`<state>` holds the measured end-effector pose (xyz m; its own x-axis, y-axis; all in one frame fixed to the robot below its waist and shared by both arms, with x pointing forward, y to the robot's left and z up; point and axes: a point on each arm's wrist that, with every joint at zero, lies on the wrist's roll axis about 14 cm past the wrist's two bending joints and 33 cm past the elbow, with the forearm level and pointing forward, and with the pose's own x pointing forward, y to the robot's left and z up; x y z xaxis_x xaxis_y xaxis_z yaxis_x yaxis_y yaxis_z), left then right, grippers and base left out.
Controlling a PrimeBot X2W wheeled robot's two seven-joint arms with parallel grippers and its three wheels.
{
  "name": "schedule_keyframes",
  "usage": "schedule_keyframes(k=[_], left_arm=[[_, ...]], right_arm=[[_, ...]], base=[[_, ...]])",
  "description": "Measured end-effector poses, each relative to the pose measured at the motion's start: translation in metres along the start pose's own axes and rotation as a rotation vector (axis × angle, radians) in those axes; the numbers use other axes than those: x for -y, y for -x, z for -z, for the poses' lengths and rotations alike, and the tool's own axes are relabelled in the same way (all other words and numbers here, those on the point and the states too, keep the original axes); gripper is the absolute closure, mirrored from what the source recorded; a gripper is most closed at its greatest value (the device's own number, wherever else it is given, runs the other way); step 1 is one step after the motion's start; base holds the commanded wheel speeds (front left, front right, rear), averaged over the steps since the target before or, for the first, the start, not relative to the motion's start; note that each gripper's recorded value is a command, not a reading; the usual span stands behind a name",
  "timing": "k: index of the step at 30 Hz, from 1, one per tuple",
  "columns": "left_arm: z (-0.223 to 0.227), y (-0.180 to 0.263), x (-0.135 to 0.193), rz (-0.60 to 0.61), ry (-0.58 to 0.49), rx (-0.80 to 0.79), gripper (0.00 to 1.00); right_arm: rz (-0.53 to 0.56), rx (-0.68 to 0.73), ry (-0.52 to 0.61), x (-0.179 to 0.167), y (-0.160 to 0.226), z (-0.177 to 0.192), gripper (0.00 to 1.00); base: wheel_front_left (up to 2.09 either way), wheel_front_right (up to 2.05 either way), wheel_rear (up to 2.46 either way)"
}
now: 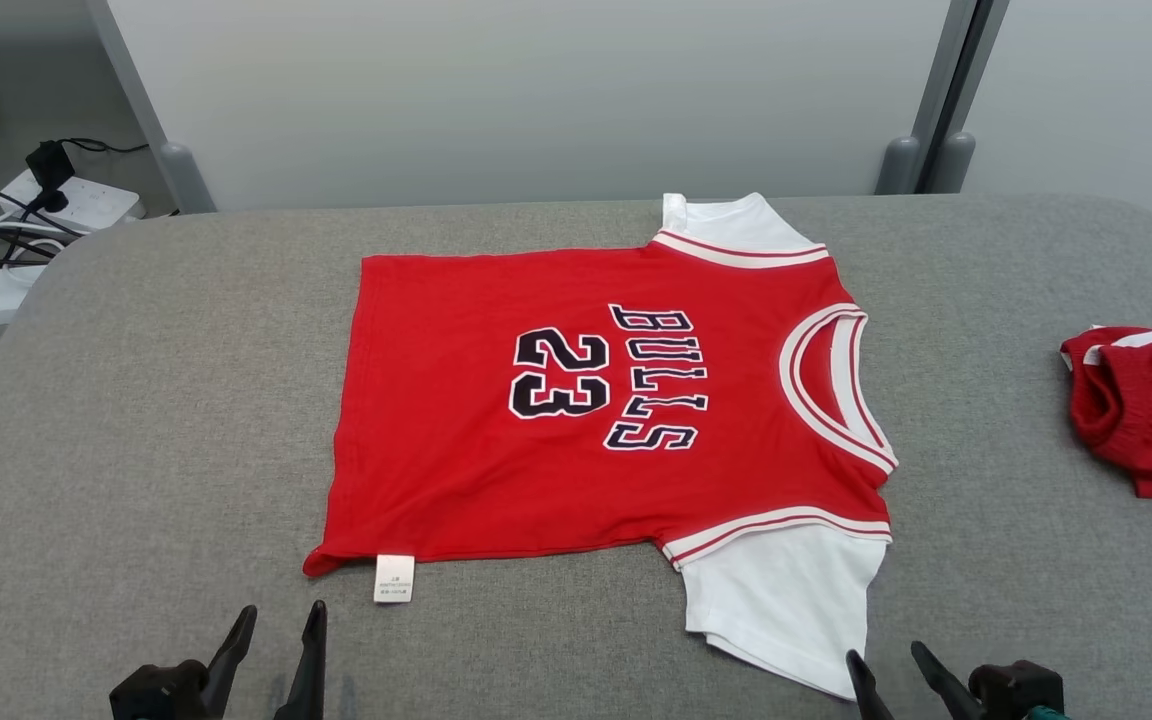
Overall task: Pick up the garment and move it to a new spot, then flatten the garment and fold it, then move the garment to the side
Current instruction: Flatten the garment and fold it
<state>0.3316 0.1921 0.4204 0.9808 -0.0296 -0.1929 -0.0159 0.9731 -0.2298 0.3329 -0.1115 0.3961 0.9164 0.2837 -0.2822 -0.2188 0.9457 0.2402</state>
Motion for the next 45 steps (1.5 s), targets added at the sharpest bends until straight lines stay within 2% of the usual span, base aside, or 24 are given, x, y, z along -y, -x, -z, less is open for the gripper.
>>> schedule_keyframes(k=[8,22,28,31,32,33,34,37,45], left_arm=[[0.005,0.001,-0.003,-0.008,0.006,-0.018,0.0],[0.012,-0.004,-0.003,-0.01,0.011,-0.046,0.0],[0.016,-0.003,-0.006,-0.021,0.012,-0.057,0.0],[0.016,-0.003,-0.006,-0.022,0.013,-0.057,0.0],[0.016,-0.003,-0.006,-0.022,0.013,-0.057,0.0],[0.016,-0.003,-0.006,-0.021,0.013,-0.056,0.0],[0.016,-0.004,-0.005,-0.019,0.013,-0.057,0.0],[0.017,-0.005,-0.003,-0.011,0.012,-0.06,0.0],[0.015,-0.015,0.011,0.034,0.003,-0.061,0.0]], right_arm=[[-0.014,-0.113,-0.038,-0.006,0.002,0.033,0.0],[-0.034,-0.184,-0.083,-0.013,-0.018,0.047,0.0],[-0.052,-0.216,-0.065,-0.011,-0.021,0.053,0.0],[-0.064,-0.229,-0.044,-0.011,-0.021,0.055,0.14],[-0.068,-0.23,-0.037,-0.011,-0.021,0.055,0.29],[-0.076,-0.233,-0.025,-0.011,-0.021,0.055,0.51],[-0.082,-0.235,-0.016,-0.011,-0.022,0.054,0.57],[-0.11,-0.245,-0.011,-0.019,-0.021,0.056,1.0],[-0.106,-0.244,-0.042,-0.011,-0.018,0.052,1.0]], base=[[0.0,0.0,0.0],[0.0,0.0,0.0],[0.0,0.0,0.0],[0.0,0.0,0.0],[0.0,0.0,0.0],[0.0,0.0,0.0],[0.0,0.0,0.0],[0.0,0.0,0.0],[0.0,0.0,0.0]])
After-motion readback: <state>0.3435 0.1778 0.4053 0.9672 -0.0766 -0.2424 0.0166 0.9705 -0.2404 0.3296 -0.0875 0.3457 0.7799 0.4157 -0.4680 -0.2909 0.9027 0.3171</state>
